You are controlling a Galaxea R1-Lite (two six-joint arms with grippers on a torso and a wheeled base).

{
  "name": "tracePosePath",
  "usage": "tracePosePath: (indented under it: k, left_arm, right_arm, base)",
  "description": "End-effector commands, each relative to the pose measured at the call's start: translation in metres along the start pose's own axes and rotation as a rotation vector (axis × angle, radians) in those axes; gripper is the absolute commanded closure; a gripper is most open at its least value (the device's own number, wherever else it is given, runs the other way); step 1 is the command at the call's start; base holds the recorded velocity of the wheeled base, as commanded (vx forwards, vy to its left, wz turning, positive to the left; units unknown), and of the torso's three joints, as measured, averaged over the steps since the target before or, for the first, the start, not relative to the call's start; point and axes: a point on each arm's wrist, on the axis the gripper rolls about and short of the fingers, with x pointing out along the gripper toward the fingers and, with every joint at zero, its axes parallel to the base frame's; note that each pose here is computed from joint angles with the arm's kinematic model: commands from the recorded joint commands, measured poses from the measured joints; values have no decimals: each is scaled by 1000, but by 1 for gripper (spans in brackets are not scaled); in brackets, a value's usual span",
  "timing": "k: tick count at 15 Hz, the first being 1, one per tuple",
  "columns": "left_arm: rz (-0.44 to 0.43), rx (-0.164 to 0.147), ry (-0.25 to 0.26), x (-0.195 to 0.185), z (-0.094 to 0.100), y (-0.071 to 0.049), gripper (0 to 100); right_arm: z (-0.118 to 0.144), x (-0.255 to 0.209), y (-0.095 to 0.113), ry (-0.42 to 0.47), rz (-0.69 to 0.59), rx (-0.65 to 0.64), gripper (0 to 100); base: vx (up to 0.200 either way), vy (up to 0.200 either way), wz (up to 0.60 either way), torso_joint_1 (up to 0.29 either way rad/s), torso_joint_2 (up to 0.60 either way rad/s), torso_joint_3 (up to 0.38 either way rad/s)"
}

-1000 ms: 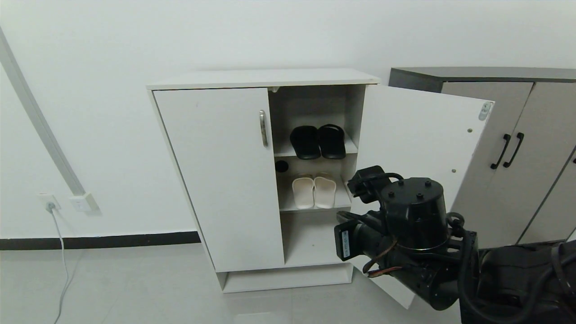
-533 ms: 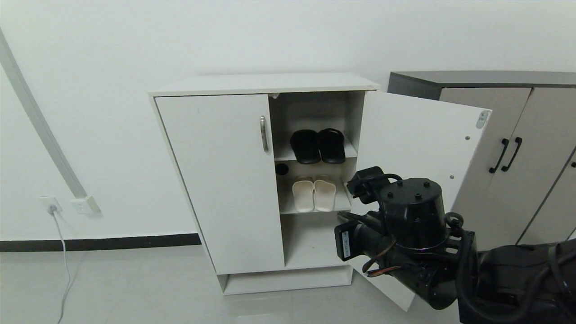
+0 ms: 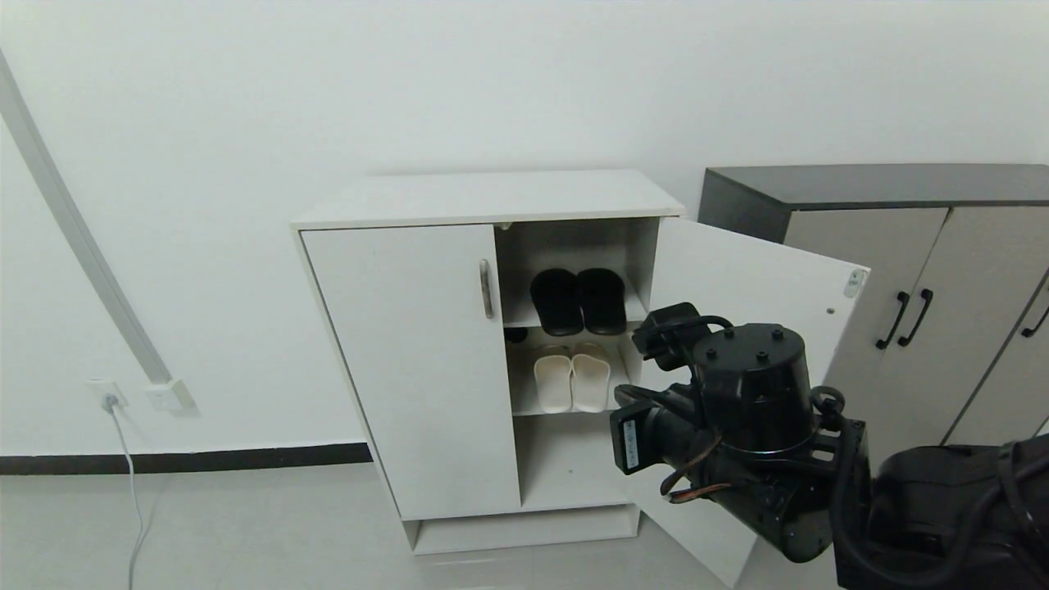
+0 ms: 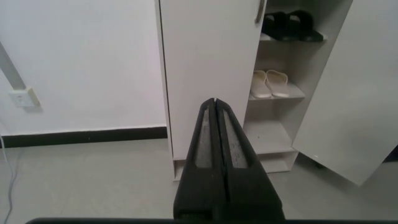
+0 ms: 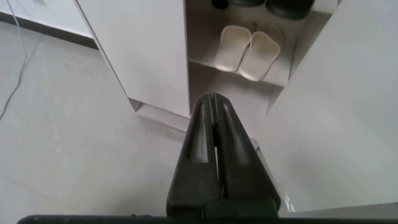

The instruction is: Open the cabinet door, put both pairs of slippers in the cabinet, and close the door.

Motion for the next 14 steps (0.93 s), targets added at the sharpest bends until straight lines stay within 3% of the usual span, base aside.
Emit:
tracePosePath:
  k: [1,14]
  left_arm:
    - [0,-1,0,0,0,0,100]
    - [0,-2,0,0,0,0,100]
  right_arm:
    - [-1,0,1,4,1,-2,100]
    - [-4,0,-1,13,-4,-4,100]
  base:
    - [0,0,0,134,-481,-334]
    - [0,0,0,187,-507,-318]
